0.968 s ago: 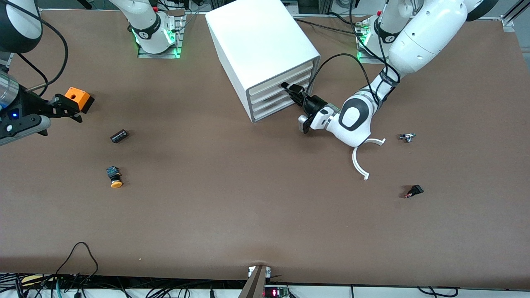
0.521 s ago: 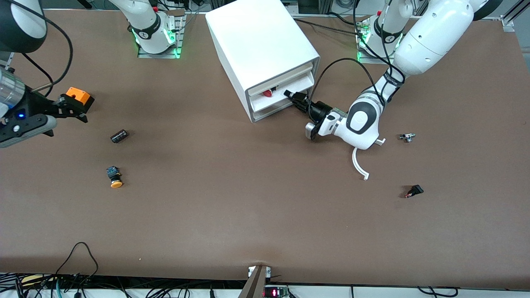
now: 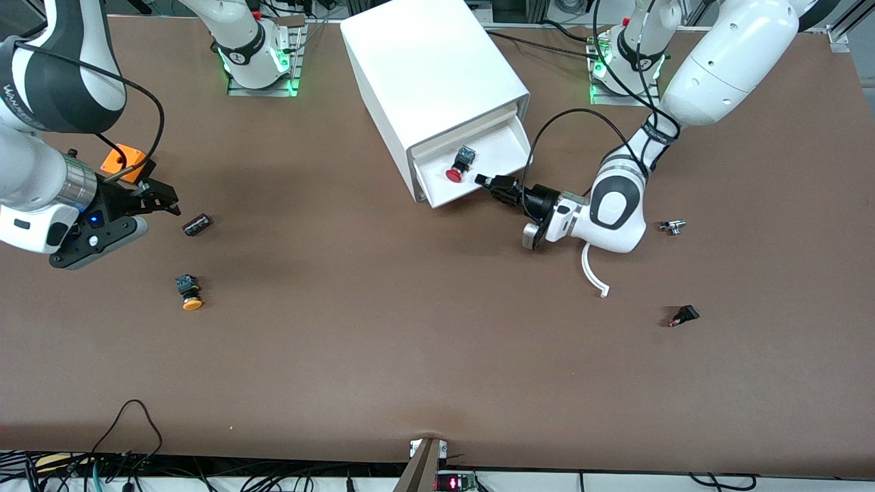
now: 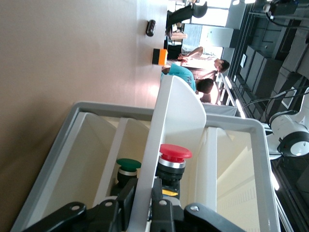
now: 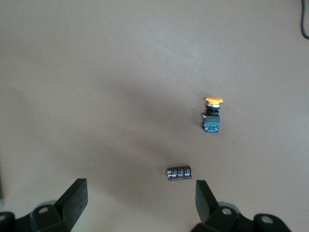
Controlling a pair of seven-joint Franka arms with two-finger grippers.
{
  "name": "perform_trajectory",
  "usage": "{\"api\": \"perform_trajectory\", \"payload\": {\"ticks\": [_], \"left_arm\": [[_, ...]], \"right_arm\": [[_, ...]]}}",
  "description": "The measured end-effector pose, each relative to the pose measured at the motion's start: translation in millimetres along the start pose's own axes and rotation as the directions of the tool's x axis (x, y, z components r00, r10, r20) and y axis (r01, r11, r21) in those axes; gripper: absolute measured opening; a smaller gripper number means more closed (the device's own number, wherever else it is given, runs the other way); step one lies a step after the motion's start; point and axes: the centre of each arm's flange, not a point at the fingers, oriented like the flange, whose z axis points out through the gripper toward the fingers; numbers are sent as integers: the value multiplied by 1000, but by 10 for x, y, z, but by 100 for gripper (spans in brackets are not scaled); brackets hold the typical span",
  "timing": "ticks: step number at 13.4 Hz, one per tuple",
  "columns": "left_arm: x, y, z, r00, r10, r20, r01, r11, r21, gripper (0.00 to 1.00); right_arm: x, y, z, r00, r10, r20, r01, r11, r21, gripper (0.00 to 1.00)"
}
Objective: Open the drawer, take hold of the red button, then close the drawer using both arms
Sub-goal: 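Reach the right gripper to the red button while the left gripper withdraws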
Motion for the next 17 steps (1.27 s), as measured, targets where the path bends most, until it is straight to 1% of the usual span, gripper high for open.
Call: {"api": "perform_trajectory", "payload": {"ticks": [2,4,6,7,8,9,11,12,13,15,16,17], "left_arm": [[36,-1,-105,1000,1,-31,0,1000,7,18],[62,0,-212,998,2,-55,-2,1000,12,18],[80,-8,-335,997,2,-80,-1,1000,15,19],[84,-16,-404,996,1,-93,1,1000,15,19],[88,-23,-463,995,0,-104,2,1000,15,21],[91,-29,-504,994,-1,-112,3,1000,16,21],[94,-34,-524,993,-6,-118,8,1000,18,26],[97,-34,-530,992,-27,-121,30,999,19,33],[106,-27,-550,989,-68,-128,71,997,19,43],[131,63,-620,979,-148,-138,153,988,21,65],[141,141,-681,973,-186,-136,193,980,41,74],[155,237,-786,966,-223,-133,234,969,76,85]], "right_arm": [[138,-271,-26,999,40,-13,-40,999,15,100],[341,-617,-100,996,78,-33,-77,997,18,99],[552,-956,-103,991,122,-48,-118,991,64,99],[653,-1108,-80,986,161,-48,-157,984,90,99],[751,-1257,-60,978,202,-45,-197,975,104,99],[846,-1411,-35,969,242,-39,-237,965,110,99],[1015,-1813,44,947,321,-21,-317,942,113,99],[1096,-2067,94,929,371,-9,-368,923,113,99],[1176,-2340,141,907,422,1,-419,900,118,99],[1340,-2861,230,851,525,22,-522,840,148,99],[1414,-3078,288,820,571,30,-568,808,158,99],[1474,-3287,357,791,611,38,-608,777,162,99]]}}
